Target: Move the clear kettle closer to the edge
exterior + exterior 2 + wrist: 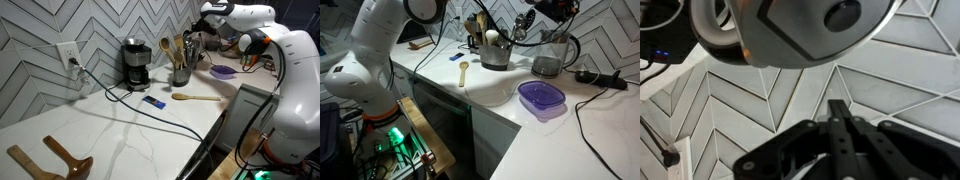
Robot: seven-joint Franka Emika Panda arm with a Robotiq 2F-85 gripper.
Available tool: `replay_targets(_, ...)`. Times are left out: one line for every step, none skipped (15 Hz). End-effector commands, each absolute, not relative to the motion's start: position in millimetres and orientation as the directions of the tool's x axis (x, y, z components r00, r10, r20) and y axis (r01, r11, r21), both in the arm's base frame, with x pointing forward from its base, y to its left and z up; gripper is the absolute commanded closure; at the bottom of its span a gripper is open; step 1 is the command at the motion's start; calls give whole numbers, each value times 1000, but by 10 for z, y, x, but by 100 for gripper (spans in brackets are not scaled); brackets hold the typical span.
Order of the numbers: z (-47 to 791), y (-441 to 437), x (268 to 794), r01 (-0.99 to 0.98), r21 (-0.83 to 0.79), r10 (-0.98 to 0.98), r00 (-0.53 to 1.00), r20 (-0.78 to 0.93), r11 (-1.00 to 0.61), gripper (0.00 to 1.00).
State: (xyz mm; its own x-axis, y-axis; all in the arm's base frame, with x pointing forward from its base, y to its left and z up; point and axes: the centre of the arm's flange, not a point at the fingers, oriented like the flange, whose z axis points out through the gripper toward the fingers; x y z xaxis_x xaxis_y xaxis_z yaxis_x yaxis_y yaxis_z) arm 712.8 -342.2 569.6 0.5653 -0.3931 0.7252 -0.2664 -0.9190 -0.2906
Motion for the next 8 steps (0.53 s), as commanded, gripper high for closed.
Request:
replay_targets(5576,-3630,7507,-255,-279,-377,553,743,-926,100)
replay_targets(5513,-3635,7550,-255,-277,-375,552,745,-926,100)
replay_targets(5466,-3647,7566,-258,-272,-373,553,745,-927,100)
replay_targets(5413,-3654,7589,-259,-267,-370,555,745,-928,100)
replay_targets(5359,-3662,7602,-266,-265,-372,560,740,-927,100)
replay_targets(5315,-3674,7610,-270,-258,-370,566,737,-928,100)
replay_targets(5280,-3685,7613,-279,-253,-372,574,729,-926,100)
replay_targets(5246,-3697,7599,-293,-245,-377,585,718,-924,100)
